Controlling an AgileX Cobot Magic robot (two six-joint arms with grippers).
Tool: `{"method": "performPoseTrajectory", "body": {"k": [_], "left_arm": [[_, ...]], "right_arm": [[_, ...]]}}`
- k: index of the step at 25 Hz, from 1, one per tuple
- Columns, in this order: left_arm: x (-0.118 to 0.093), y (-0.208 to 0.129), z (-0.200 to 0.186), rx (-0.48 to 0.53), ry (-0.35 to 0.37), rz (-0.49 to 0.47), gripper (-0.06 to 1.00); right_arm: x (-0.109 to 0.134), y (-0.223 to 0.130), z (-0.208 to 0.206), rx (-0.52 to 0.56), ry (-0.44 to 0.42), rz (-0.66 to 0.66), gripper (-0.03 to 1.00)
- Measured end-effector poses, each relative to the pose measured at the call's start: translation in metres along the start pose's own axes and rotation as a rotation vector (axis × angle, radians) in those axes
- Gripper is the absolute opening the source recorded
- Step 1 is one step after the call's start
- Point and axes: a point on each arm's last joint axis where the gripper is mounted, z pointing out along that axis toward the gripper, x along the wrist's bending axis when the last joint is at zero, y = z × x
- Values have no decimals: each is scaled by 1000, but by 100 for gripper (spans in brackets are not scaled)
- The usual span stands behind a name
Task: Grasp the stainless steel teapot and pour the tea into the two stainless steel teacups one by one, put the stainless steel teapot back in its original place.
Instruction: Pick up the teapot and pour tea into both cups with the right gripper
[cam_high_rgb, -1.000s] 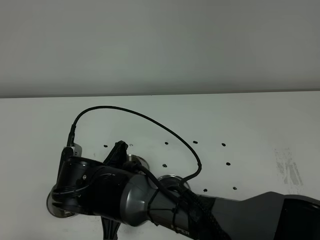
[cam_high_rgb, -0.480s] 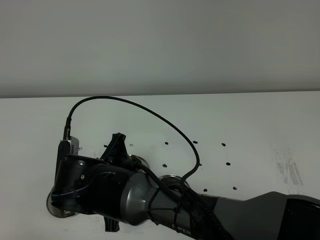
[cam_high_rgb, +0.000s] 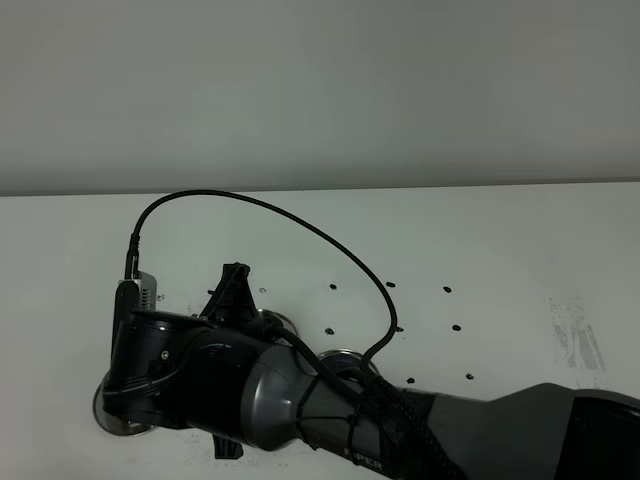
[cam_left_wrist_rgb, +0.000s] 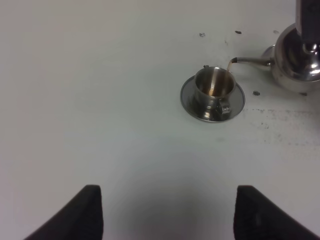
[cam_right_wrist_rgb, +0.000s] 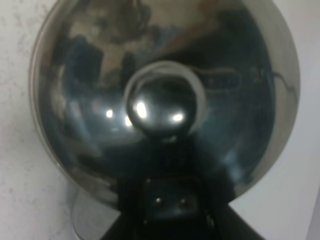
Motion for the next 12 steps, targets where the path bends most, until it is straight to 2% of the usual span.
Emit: {"method": "performPoseTrajectory", "body": {"k": [12], "left_arm": [[0,0,0,0,0,0,61]], "right_arm": [[-1,0,0,3,-14,-5,21]]}}
